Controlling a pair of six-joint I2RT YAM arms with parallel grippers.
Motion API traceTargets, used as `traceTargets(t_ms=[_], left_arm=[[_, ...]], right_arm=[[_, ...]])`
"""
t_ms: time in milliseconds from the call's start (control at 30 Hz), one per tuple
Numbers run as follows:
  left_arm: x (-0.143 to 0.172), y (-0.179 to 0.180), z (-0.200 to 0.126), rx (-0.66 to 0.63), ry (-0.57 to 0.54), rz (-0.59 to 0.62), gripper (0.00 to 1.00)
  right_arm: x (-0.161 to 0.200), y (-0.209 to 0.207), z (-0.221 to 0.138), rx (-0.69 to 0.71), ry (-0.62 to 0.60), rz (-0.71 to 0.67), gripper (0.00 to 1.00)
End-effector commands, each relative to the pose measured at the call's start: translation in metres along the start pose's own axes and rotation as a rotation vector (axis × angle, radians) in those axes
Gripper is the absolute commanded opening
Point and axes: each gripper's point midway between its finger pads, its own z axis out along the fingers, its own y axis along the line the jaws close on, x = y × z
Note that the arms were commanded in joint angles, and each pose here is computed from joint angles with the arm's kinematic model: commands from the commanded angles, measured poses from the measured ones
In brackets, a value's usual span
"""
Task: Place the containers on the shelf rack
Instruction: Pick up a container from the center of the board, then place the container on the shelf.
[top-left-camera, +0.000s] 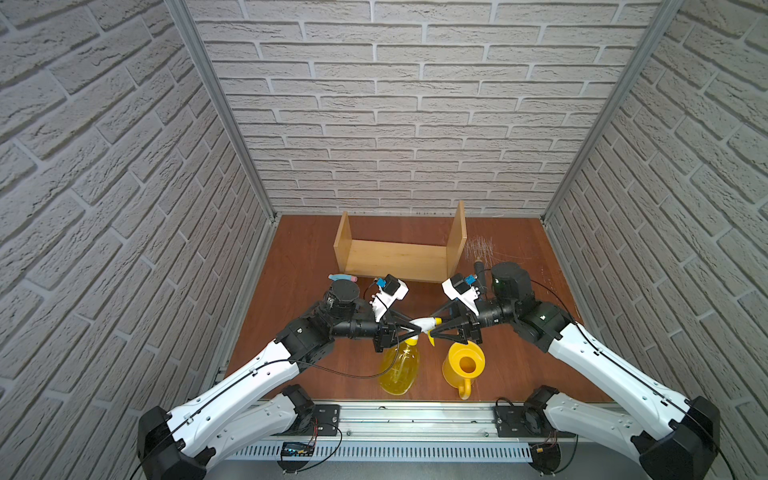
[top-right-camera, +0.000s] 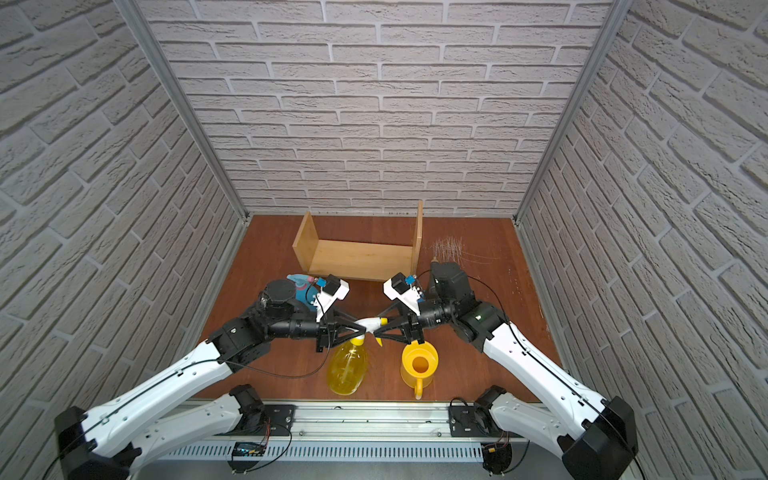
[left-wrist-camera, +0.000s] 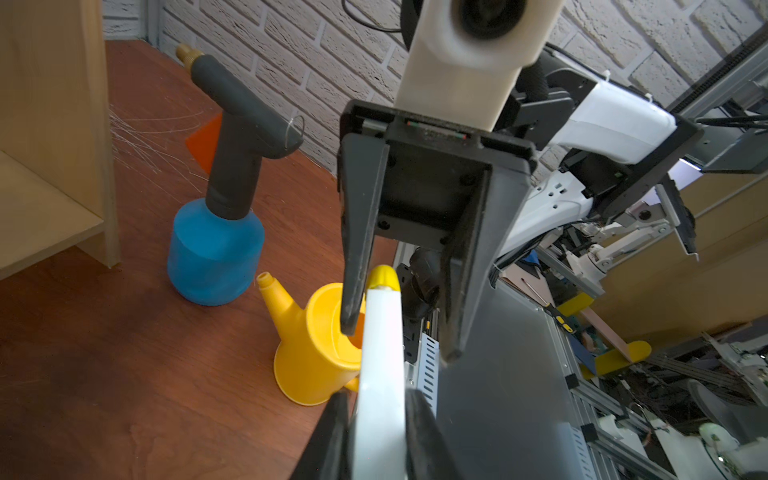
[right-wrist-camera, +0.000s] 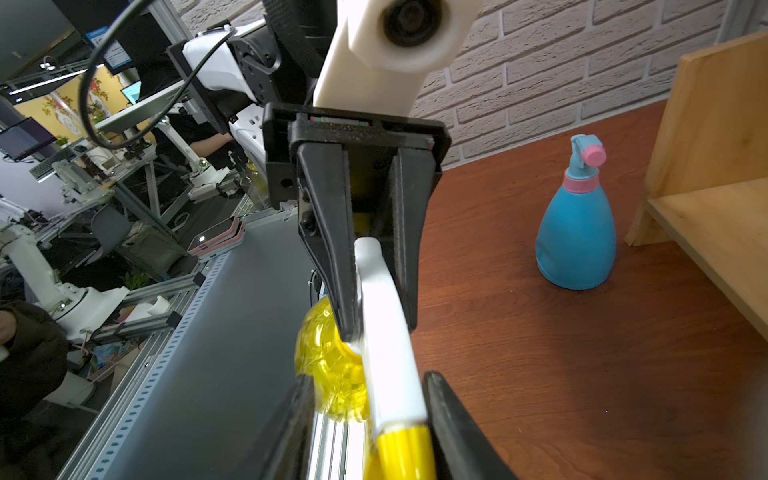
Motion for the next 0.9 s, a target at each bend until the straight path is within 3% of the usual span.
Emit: traceTargets(t_ms=[0,133,367,600,867], left_arm=[[-0.024,0.004,-0.011,-0.081,-0.102,0.072,0.00],[-0.043,0.021,-0.022,-0.213,-0.214,0.109,0.00],[-0.085,0.051,-0.026,-0.396,-0.418,0.207,0.00],[-0.125,0.085,-0.006,-0.556,-0.470,0.287,0.00],[-0.165,0.118,0.018,-0.619,-0.528,0.347,0.00]], right_arm=[[-0.015,-0.006,-0.009,0.114,-0.065,-0.064,0.51],[-0.024,-0.008,-0.029,0.271,-0.148,-0.126,0.56],[-0.041,0.003,-0.084,0.532,-0.439,-0.258,0.75],[-0.043,0.013,-0.118,0.643,-0.616,-0.296,0.79],[-0.042,0.015,-0.132,0.701,-0.671,-0.305,0.80]])
